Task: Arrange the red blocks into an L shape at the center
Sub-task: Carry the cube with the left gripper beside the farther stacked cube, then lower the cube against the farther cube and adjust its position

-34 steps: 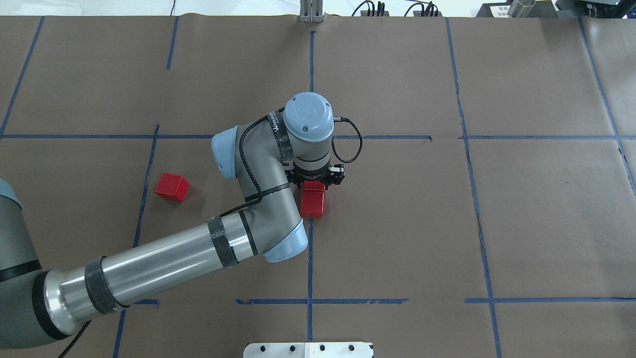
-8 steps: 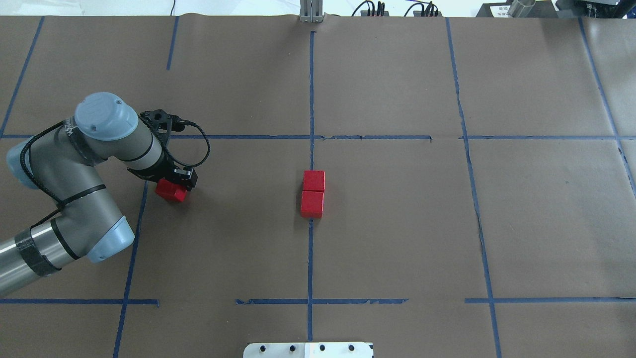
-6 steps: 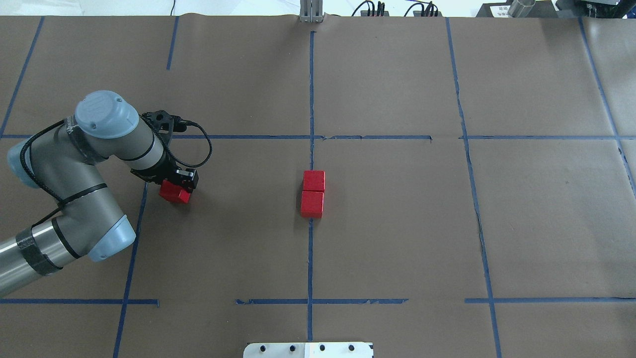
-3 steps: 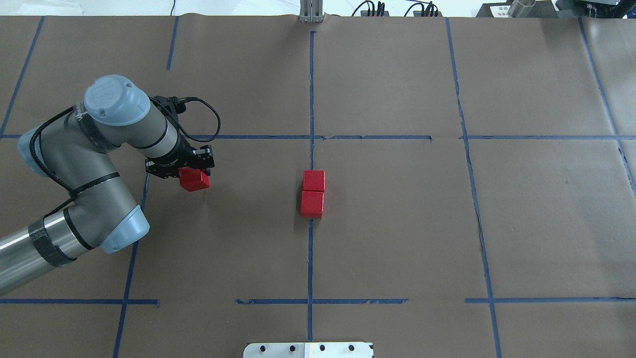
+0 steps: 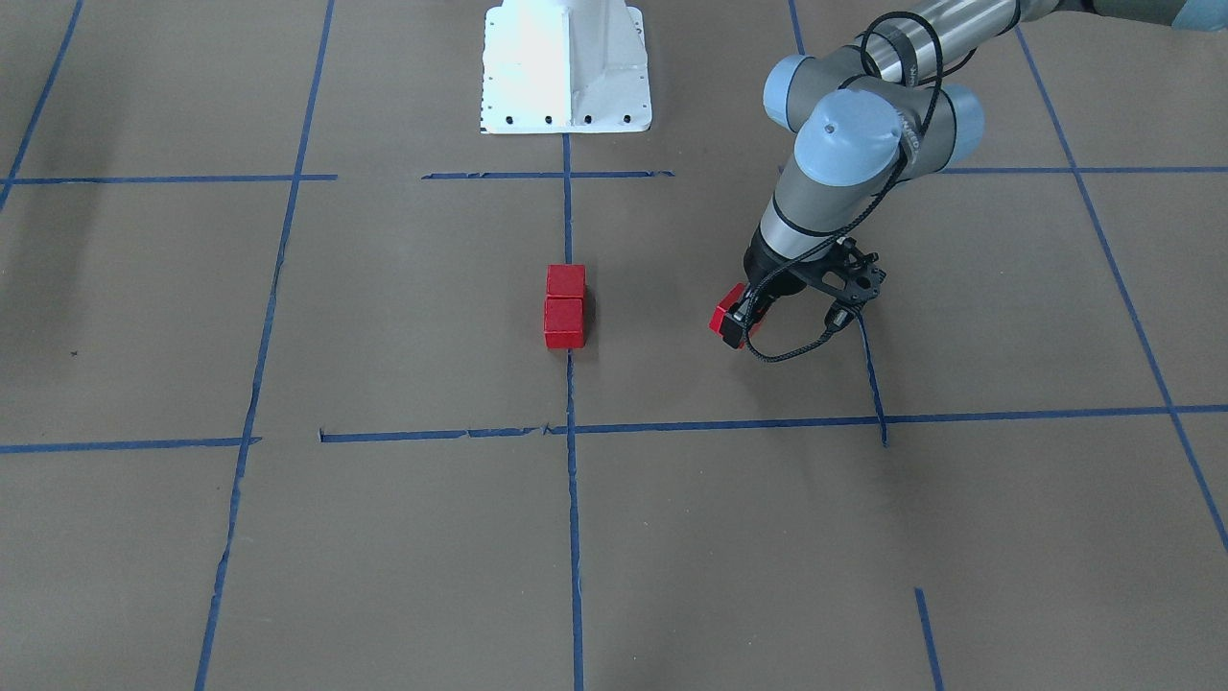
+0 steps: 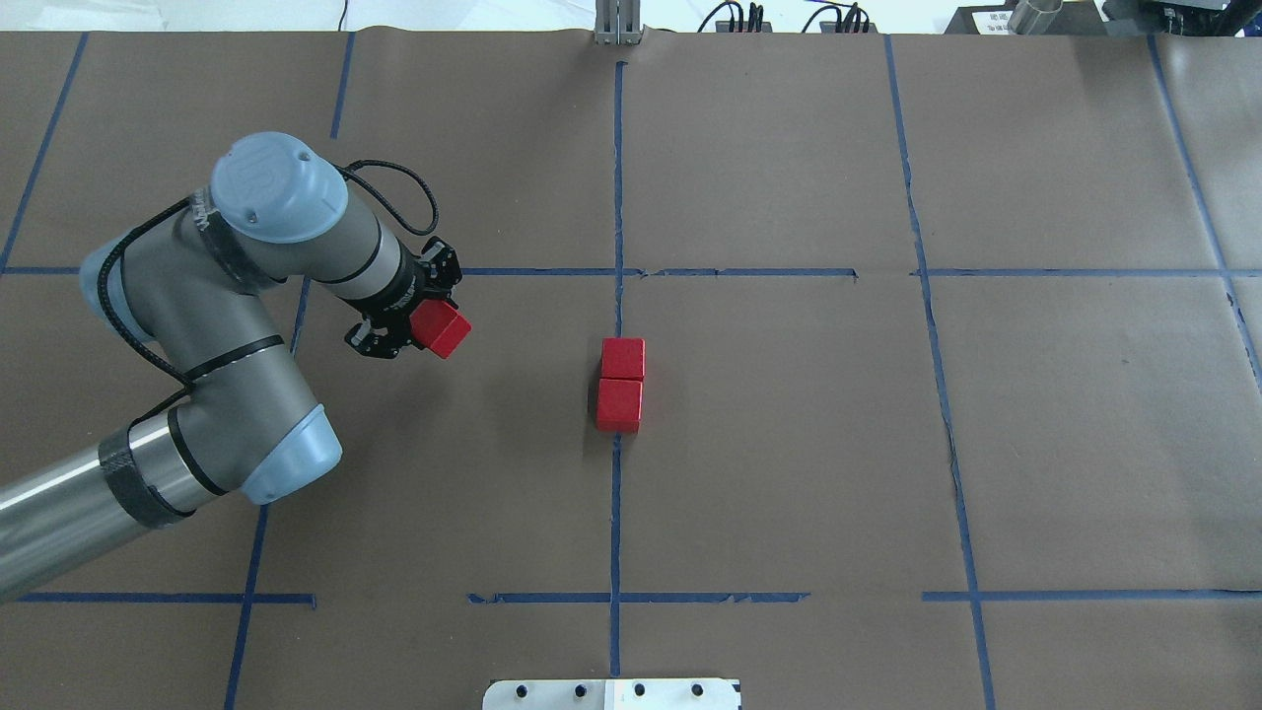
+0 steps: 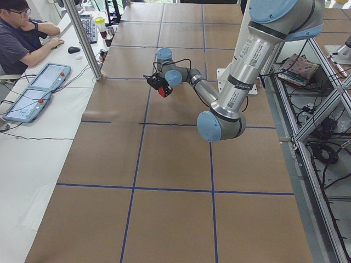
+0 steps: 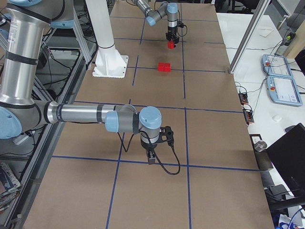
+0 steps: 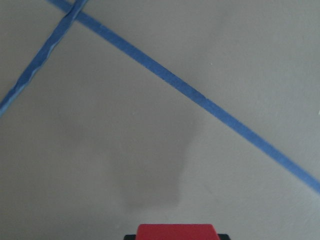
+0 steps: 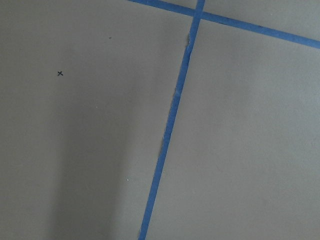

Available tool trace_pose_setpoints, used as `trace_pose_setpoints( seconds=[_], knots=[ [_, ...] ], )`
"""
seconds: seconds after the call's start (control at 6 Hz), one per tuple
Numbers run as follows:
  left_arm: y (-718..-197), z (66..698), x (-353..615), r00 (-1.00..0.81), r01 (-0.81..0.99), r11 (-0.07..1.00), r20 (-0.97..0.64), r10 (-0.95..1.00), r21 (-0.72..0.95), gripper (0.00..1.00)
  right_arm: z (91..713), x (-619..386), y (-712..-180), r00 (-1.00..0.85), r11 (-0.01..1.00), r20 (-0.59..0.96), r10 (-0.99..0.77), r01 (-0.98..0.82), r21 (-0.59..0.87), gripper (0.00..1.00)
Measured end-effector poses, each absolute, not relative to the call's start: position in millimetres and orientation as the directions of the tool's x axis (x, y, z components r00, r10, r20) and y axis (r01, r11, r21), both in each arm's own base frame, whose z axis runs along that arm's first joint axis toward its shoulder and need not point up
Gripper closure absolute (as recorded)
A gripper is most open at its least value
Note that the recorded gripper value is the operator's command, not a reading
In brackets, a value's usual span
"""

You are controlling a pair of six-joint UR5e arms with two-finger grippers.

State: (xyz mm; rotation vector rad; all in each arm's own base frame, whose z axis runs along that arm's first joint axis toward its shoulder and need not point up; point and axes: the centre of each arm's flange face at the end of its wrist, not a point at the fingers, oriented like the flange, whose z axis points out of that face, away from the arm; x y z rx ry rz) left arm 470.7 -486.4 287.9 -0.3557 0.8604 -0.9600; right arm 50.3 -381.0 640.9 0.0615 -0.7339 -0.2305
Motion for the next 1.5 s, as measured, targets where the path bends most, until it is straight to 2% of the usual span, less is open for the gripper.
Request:
trace_pose_setpoints(
  seconds=[0.33, 0.67, 1.5],
  knots=[
    [-471, 241, 523, 0.169, 0.642, 0.287, -0.234, -0.957, -0.711, 0.72, 640, 50, -381, 0.718, 0.973, 0.656, -0.231, 0.187, 0.137, 0.0],
    [-483, 217, 572, 0.081, 0.691, 0.121, -0.09, -0.993, -0.713, 0.72, 640, 50, -381, 0.718, 0.972, 0.656, -0.232, 0.188, 0.138, 0.0],
    [-480, 209, 606, 0.03, 0.711, 0.049, -0.039, -0.999, -0.702, 0.68, 640, 50, -382, 0.719, 0.972, 0.656, -0.232, 0.188, 0.138, 0.0]
  ],
)
